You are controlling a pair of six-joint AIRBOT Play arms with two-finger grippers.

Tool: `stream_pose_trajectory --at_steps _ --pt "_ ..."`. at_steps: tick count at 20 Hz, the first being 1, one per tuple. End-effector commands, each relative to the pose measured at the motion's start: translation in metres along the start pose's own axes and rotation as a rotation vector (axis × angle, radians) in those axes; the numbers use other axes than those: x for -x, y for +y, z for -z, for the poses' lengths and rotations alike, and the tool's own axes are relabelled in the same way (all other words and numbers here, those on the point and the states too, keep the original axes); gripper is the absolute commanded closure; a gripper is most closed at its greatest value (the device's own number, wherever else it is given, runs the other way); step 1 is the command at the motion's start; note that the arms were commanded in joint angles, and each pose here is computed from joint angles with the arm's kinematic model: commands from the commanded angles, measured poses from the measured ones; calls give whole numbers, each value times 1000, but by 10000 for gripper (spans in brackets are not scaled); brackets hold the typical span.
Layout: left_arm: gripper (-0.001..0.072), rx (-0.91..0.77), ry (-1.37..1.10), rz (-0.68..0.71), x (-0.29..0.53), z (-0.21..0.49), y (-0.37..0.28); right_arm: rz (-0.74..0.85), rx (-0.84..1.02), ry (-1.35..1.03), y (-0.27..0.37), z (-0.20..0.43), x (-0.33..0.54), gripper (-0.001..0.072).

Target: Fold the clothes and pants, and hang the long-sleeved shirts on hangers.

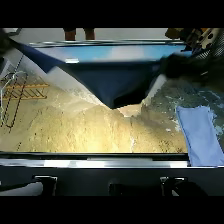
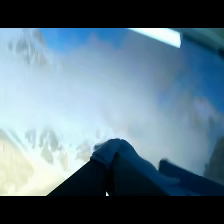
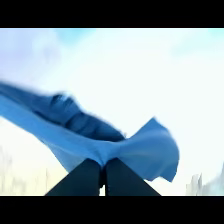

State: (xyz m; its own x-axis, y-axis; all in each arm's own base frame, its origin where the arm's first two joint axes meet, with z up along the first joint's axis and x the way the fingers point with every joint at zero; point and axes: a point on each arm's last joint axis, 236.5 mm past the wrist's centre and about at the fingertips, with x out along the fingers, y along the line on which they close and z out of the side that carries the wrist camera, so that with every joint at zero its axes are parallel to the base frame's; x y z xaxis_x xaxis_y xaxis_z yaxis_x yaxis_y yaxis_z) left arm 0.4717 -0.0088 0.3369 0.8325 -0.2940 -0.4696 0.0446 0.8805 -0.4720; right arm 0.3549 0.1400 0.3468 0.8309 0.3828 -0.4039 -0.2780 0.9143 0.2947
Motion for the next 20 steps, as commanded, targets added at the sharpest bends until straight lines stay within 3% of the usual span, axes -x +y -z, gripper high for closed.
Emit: stream_pose_trajectory --at_steps 1,5,9,13,20 --pt "695 -79 -403 39 148 -55 -62 -26 103 -290 29 -88 121 684" --pt "695 -114 -638 -34 270 -45 -91 -108 112 -453 54 -107 208 683" --pt "695 -97 -699 -194 306 -37 -68 -66 75 -368 42 -92 192 683" --pt "696 -103 -460 -248 226 -32 -23 24 92 -166 18 -72 108 683" --pt "696 -73 96 -282 -41 26 110 186 89 303 -55 36 -132 682"
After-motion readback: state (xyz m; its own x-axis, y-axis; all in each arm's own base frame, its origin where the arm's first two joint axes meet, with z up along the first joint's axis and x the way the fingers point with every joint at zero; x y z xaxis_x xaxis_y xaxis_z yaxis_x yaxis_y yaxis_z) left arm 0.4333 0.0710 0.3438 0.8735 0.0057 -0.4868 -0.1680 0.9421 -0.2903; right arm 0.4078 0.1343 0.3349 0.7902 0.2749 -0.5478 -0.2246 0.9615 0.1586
